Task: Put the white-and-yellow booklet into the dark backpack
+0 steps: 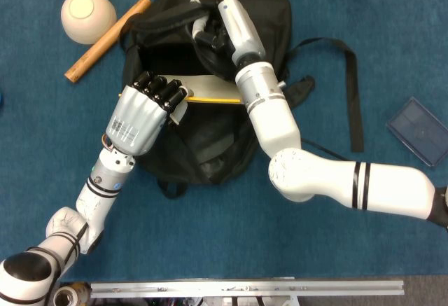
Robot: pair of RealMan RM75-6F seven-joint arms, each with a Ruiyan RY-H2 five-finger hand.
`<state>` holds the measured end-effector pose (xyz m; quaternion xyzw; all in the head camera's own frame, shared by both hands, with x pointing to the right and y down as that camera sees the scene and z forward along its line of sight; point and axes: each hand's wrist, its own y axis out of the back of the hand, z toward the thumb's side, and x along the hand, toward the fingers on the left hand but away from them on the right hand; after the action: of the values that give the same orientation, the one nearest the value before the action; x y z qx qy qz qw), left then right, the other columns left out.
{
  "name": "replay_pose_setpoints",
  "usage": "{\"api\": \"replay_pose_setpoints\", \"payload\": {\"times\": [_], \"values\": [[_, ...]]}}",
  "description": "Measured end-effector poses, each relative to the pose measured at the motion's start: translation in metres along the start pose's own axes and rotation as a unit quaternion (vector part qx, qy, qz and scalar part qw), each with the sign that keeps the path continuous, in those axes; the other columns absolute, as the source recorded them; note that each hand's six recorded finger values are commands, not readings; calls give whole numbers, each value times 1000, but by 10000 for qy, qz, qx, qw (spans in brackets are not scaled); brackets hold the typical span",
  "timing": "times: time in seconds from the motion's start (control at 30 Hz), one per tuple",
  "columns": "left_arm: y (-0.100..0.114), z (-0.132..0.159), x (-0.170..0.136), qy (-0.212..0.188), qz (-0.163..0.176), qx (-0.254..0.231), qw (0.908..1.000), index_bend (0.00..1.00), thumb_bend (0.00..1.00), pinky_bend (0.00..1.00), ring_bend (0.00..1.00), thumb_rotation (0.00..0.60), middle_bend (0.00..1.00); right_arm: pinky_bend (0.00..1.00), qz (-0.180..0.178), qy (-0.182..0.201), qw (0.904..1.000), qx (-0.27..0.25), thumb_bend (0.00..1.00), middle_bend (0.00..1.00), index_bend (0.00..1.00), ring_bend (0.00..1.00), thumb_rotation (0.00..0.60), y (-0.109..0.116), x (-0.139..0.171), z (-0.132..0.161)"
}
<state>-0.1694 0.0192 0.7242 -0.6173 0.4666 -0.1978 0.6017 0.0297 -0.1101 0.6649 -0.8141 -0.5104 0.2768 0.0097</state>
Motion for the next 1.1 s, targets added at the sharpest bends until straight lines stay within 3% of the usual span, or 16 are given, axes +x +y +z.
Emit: {"api": "replay_pose_setpoints", "payload": {"times": [0.53, 0.97, 1.1], "values": [[-20, 9, 1, -252, -339, 456, 9981, 807, 325, 529, 624, 600, 798, 805, 90, -60, 9999, -132, 879, 634, 721, 651, 600, 2, 0, 5], [-43, 1, 0, -47, -888, 729, 9934, 806, 324, 529, 623, 600, 793, 805, 160, -112, 9997, -112, 879, 634, 721, 651, 600, -1, 5, 1], [-46, 2, -6, 35, -968, 776, 9923, 751, 323, 528, 593, 600, 757, 805, 160, -129, 9997, -101, 878, 634, 721, 651, 600, -1, 5, 0]]}}
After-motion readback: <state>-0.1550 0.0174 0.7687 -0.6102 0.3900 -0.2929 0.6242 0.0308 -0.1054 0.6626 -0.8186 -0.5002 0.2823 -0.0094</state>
